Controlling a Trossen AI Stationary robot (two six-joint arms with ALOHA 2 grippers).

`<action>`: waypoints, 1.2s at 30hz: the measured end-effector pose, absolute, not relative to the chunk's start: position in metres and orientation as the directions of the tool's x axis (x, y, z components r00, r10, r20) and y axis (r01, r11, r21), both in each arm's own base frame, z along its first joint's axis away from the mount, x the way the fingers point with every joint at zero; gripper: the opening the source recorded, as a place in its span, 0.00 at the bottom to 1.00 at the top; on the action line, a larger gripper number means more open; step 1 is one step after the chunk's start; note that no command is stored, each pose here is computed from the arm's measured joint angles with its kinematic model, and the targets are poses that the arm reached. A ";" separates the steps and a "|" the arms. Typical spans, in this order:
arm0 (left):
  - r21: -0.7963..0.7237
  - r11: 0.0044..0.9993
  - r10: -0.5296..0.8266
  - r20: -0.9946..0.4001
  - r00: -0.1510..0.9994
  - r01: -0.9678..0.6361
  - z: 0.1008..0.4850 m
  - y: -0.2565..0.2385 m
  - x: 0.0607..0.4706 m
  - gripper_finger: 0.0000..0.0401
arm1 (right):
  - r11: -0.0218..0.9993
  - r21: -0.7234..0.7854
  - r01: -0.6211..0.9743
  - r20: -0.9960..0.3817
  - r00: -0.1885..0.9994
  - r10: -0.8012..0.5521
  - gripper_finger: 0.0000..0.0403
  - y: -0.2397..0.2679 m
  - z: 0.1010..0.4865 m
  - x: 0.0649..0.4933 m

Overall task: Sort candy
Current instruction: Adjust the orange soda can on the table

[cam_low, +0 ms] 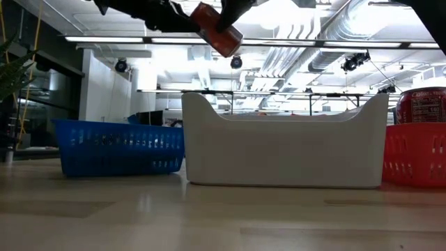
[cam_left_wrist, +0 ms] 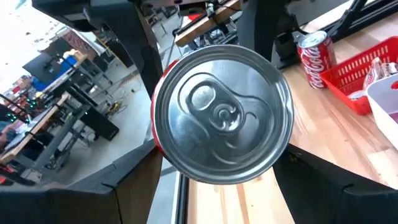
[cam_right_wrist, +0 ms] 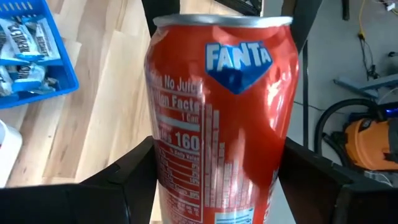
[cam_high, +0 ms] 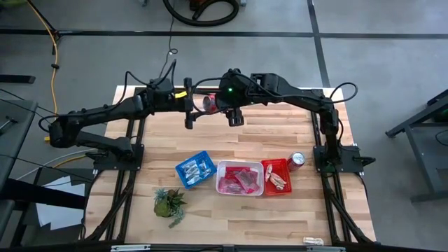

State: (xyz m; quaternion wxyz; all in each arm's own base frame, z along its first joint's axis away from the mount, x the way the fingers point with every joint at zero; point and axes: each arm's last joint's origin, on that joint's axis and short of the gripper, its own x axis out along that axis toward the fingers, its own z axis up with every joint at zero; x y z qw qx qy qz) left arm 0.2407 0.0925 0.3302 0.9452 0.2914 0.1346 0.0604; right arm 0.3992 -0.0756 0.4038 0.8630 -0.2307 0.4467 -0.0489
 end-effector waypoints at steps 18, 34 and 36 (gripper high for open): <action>0.578 0.811 0.275 -0.235 0.932 -0.093 0.334 0.088 0.236 0.69 | 0.926 -0.375 0.036 -0.729 0.606 -0.319 0.64 -0.084 0.402 0.403; 0.162 0.949 0.314 -0.416 0.854 -0.270 0.329 0.116 0.169 0.69 | 0.988 0.009 0.156 -0.868 0.492 -0.070 0.64 -0.142 0.342 0.382; 0.127 0.946 0.324 -0.410 0.853 -0.299 0.328 0.117 0.163 0.69 | 0.985 0.046 0.168 -0.857 0.514 -0.048 0.64 -0.144 0.322 0.375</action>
